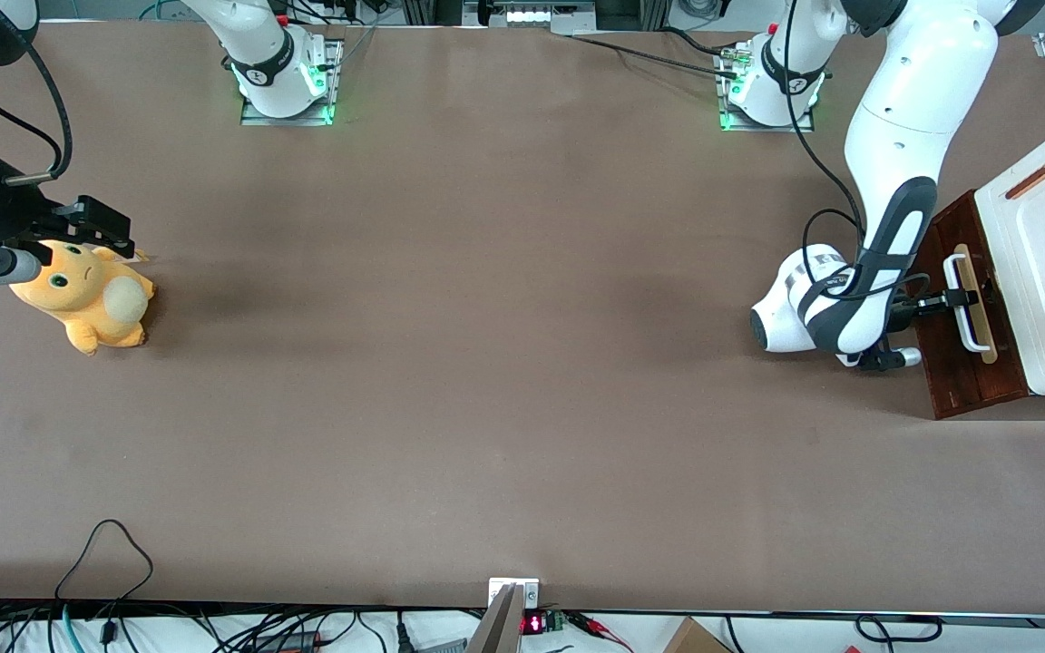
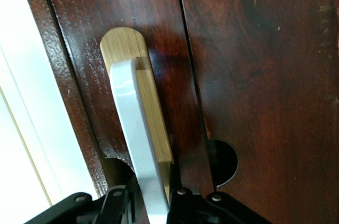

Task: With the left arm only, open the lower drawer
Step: 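Pull the gripped handle outward, sliding the drawer open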

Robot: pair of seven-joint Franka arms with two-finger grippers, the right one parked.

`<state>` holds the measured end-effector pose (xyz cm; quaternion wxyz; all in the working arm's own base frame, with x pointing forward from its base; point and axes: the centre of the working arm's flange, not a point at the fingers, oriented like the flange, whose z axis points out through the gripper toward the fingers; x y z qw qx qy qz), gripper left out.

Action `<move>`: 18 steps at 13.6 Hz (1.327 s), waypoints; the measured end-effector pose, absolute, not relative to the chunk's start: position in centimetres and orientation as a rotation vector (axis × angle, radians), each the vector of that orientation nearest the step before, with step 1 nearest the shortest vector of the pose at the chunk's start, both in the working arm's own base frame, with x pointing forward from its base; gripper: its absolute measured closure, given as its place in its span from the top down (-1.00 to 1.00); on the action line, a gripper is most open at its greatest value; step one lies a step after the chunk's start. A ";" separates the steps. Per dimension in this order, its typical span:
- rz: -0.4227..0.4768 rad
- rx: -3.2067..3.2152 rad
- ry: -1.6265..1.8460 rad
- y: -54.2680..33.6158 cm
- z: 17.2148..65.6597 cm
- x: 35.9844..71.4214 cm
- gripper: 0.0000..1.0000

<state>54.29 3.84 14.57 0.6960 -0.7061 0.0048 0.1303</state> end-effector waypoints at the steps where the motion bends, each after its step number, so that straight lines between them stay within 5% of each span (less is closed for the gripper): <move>1: 0.289 -1.575 0.010 3.8 14.6 54.3 -0.55; 18: 0.254 -1.574 -0.007 3.1 14.5 54.3 -0.59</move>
